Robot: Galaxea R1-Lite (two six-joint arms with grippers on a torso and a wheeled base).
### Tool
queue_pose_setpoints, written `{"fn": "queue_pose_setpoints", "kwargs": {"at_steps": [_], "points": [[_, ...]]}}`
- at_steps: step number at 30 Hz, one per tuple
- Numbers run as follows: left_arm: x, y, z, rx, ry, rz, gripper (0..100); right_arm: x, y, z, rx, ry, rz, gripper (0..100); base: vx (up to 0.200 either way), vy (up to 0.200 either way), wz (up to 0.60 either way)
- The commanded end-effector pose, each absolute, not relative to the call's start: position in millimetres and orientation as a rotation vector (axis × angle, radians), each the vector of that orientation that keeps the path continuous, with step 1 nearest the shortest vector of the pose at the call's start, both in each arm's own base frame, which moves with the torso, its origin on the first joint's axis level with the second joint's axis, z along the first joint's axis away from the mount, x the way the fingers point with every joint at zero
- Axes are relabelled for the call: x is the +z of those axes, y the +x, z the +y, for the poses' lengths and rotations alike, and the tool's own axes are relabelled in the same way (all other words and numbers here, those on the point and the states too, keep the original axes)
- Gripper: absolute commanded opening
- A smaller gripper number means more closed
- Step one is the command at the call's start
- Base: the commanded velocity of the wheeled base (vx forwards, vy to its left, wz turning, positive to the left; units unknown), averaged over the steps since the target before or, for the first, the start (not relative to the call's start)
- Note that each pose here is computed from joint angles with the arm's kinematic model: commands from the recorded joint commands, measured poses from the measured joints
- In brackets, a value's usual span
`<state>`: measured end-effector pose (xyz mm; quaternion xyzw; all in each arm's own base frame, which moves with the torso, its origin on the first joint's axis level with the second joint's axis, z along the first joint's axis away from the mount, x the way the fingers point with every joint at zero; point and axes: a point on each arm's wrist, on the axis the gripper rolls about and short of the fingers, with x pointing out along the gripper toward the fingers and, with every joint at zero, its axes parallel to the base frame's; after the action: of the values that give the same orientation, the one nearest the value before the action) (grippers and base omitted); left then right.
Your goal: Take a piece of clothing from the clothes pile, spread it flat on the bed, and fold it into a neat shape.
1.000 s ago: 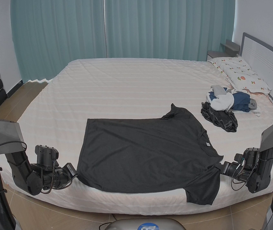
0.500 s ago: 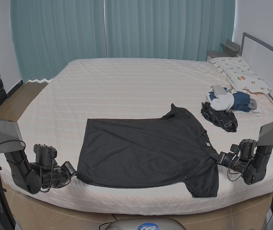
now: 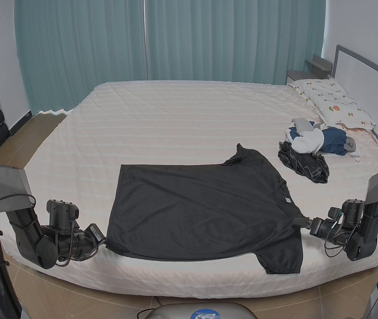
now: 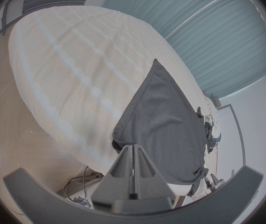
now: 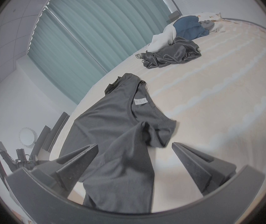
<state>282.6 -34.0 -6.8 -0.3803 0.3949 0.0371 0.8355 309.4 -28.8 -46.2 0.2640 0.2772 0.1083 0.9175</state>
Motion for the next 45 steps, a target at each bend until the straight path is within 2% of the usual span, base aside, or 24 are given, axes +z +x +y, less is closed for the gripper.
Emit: {"fn": "queue_pose_setpoints", "kwargs": {"at_steps": [1, 7, 15, 23, 24, 45], "points": [[-7, 282, -34, 0.075, -0.808, 0.841, 0, -44, 295, -32, 0.228, 0.555, 0.592, 100, 0.0, 0.0, 0.0], [-7, 282, -34, 0.075, -0.809, 0.841, 0, -63, 284, -25, 0.326, 0.472, 0.669, 100, 0.0, 0.0, 0.0], [-8, 282, -34, 0.074, -0.809, 0.843, 0, -67, 284, -15, 0.394, 0.46, 0.681, 100, 0.0, 0.0, 0.0], [-8, 282, -34, 0.074, -0.809, 0.843, 0, -77, 287, -8, 0.415, 0.456, 0.702, 100, 0.0, 0.0, 0.0], [-8, 282, -34, 0.074, -0.809, 0.843, 0, -78, 287, -8, 0.414, 0.456, 0.705, 0, 0.0, 0.0, 0.0], [-6, 279, -34, 0.072, -0.806, 0.844, 0, -49, 246, -39, 0.367, 0.516, 0.683, 0, 0.0, 0.0, 0.0]]}}
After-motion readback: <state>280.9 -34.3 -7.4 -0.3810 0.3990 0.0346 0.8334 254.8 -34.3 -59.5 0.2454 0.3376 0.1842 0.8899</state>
